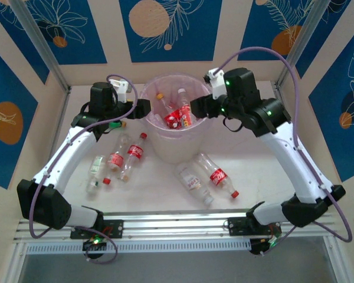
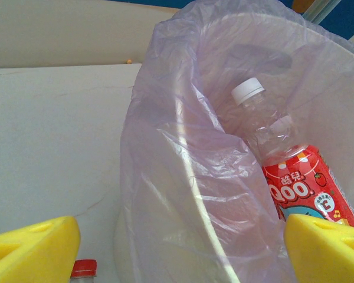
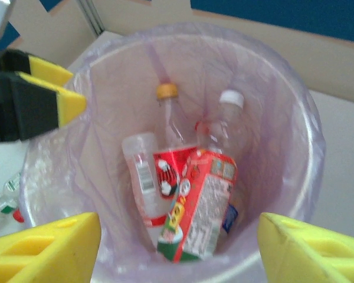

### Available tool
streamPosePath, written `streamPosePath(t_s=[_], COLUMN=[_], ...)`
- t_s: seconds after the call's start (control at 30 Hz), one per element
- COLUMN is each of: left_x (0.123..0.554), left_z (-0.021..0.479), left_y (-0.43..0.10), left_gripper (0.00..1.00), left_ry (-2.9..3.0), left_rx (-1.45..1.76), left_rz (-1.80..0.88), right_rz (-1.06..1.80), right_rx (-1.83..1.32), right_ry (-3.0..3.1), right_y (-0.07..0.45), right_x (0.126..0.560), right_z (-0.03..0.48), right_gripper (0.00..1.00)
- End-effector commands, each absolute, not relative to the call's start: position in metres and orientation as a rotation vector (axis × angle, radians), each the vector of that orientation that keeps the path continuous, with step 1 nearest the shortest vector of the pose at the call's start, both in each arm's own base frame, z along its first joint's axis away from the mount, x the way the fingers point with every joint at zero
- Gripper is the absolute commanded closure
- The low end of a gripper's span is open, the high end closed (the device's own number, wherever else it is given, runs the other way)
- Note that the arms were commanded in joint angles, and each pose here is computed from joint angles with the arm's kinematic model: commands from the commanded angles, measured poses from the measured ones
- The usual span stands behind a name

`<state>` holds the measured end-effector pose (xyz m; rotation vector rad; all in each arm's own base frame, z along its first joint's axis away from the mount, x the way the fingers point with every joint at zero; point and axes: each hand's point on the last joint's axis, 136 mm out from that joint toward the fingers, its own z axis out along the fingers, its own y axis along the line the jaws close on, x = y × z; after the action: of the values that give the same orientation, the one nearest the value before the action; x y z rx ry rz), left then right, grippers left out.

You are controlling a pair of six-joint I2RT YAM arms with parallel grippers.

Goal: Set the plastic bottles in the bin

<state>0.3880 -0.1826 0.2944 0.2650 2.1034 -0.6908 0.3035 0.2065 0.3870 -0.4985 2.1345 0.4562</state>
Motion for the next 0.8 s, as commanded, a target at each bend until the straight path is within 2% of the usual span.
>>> streamPosePath(t_s=[0.0, 0.43, 0.77], left_x=[0.373, 0.373, 0.374], left_z=[0.246, 0.241, 0.238], left_y=[-0.180, -0.181, -0.181], left_gripper=[0.11, 0.11, 0.11], left_ry=[2.267, 2.282, 2.293], left_rx=[0.298, 0.299, 0.301], left_rz=[-0.633, -0.634, -0.626], right_rz=[0.431, 0.375, 0.375], right_rx=[-0.393, -0.148, -0.056], right_ry=[2.181, 2.408, 2.682], right_y=[0.180, 0.127, 0.122], right_x=[0.288, 0.239, 0.203], right_z=[0.377, 0.301, 0.218], right_gripper=[0.29, 0.28, 0.28])
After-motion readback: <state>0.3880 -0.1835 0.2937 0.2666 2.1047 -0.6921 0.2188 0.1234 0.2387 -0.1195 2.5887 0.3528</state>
